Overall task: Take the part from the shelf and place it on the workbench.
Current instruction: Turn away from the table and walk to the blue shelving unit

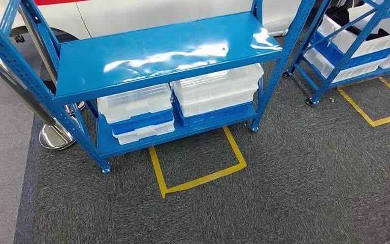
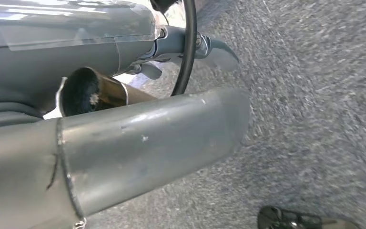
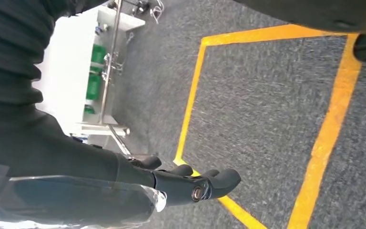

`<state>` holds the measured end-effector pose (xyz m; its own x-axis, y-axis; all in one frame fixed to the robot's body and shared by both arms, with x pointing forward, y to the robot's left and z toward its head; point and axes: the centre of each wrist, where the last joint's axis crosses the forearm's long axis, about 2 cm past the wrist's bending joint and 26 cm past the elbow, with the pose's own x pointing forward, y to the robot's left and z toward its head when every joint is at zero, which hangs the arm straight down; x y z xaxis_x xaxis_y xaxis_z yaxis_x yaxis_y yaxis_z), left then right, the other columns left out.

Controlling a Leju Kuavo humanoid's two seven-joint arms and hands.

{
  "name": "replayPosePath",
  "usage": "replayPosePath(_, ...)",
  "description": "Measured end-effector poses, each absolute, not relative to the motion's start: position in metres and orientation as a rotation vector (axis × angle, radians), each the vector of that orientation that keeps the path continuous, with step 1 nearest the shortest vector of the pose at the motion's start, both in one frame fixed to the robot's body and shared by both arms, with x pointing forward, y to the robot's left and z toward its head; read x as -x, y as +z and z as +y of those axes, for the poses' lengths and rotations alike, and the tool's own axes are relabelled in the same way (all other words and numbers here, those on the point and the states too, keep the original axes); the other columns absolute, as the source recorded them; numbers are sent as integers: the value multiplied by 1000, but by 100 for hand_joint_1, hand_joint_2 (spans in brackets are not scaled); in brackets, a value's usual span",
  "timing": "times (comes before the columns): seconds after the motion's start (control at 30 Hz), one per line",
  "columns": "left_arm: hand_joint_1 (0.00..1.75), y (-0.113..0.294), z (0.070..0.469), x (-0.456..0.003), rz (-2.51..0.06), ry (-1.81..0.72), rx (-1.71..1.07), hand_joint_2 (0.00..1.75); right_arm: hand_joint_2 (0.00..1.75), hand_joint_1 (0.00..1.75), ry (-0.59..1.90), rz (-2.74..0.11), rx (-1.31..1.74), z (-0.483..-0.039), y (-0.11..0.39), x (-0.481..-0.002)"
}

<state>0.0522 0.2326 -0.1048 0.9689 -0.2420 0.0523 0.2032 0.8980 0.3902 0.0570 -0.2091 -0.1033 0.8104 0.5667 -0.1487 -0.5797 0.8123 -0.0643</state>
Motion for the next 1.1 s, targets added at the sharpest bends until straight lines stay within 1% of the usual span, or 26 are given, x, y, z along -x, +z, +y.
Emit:
replayPosePath(0.5,0,-105,233,-54,-124,-247,-387,0,0,0,628,127,114,-213,-105,-52)
replayPosePath(0.53,0,-105,233,-54,-126,-251,-388,0,44,0,628,127,115,-213,-105,-52)
replayPosePath(0.63,0,-104,232,-54,-129,-255,-388,131,175,0,623,131,138,-213,-104,-53)
replayPosePath(0.67,0,-104,232,-54,-128,-254,-388,175,175,0,623,134,150,-213,-104,-53)
replayPosePath(1.1,0,-105,233,-53,-78,-245,-393,175,175,0,574,115,208,-217,-105,-54)
